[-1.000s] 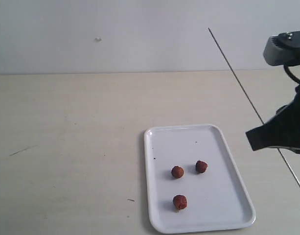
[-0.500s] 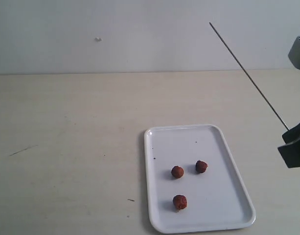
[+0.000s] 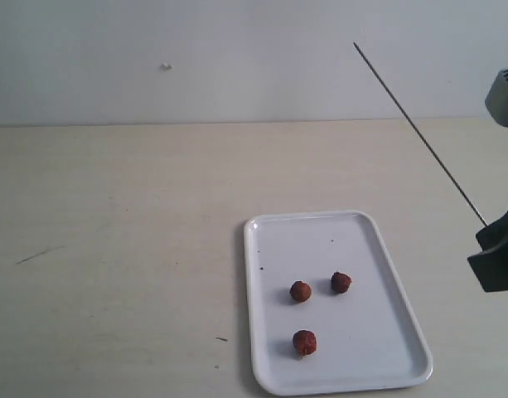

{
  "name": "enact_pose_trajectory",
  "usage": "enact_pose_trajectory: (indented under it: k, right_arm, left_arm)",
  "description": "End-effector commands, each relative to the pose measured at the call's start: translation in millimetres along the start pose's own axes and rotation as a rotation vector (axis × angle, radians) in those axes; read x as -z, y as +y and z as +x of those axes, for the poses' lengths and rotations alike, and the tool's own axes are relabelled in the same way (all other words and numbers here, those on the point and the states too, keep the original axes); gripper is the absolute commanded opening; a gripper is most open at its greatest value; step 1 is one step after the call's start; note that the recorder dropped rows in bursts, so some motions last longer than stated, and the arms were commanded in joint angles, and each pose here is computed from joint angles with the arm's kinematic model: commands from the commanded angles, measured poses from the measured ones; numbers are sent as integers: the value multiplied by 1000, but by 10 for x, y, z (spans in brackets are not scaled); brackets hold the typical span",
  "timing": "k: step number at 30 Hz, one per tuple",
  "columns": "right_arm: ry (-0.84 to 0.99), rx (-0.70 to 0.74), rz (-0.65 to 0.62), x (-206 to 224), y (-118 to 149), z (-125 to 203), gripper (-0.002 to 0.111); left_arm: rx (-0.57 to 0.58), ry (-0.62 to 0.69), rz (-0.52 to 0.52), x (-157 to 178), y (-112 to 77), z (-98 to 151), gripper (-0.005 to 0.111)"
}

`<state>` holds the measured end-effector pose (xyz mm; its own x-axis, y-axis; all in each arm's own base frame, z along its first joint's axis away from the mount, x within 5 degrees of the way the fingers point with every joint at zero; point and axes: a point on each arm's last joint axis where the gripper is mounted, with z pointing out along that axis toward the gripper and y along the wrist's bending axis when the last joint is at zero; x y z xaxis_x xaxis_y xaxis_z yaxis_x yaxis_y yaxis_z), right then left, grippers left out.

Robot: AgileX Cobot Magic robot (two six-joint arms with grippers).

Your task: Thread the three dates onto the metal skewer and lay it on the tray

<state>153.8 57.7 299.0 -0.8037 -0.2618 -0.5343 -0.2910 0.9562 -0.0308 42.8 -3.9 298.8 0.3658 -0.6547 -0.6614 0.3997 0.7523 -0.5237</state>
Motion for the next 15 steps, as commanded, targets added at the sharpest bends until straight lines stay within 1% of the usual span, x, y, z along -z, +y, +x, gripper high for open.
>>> enact_pose_trajectory:
  k: [1,4,6,8,10,11,12,13,14,15]
  right_arm:
    - [-9,21,2,-99,3,75,0]
    - [-3,19,2,-108,2,88,0]
    - [-9,20,18,-108,-12,82,0]
    - [-17,-8,59,-106,-49,75,0]
    - [-36,-51,118,-101,-104,60,0]
    - [-52,-91,173,-93,-154,50,0]
    - [-64,-111,205,-87,-184,43,0]
    - [-71,-118,237,-80,-212,39,0]
    - [-76,-113,252,-77,-226,35,0]
    - [-76,-107,254,-76,-227,34,0]
  left_arm:
    - [-132,67,-47,-417,-173,-220,0]
    - [-142,153,-105,-836,-204,-261,0]
    - [-167,250,-160,-1155,-155,-196,0]
    - [-205,378,-222,-1467,-67,-61,0]
    - [-217,535,-294,-1732,74,192,0]
    - [-221,616,-320,-1843,94,296,0]
    - [-239,733,-355,-1966,156,497,0]
    - [-264,814,-362,-2026,145,603,0]
    - [-315,960,-365,-2108,147,839,0]
    - [-359,1068,-363,-2137,144,1007,0]
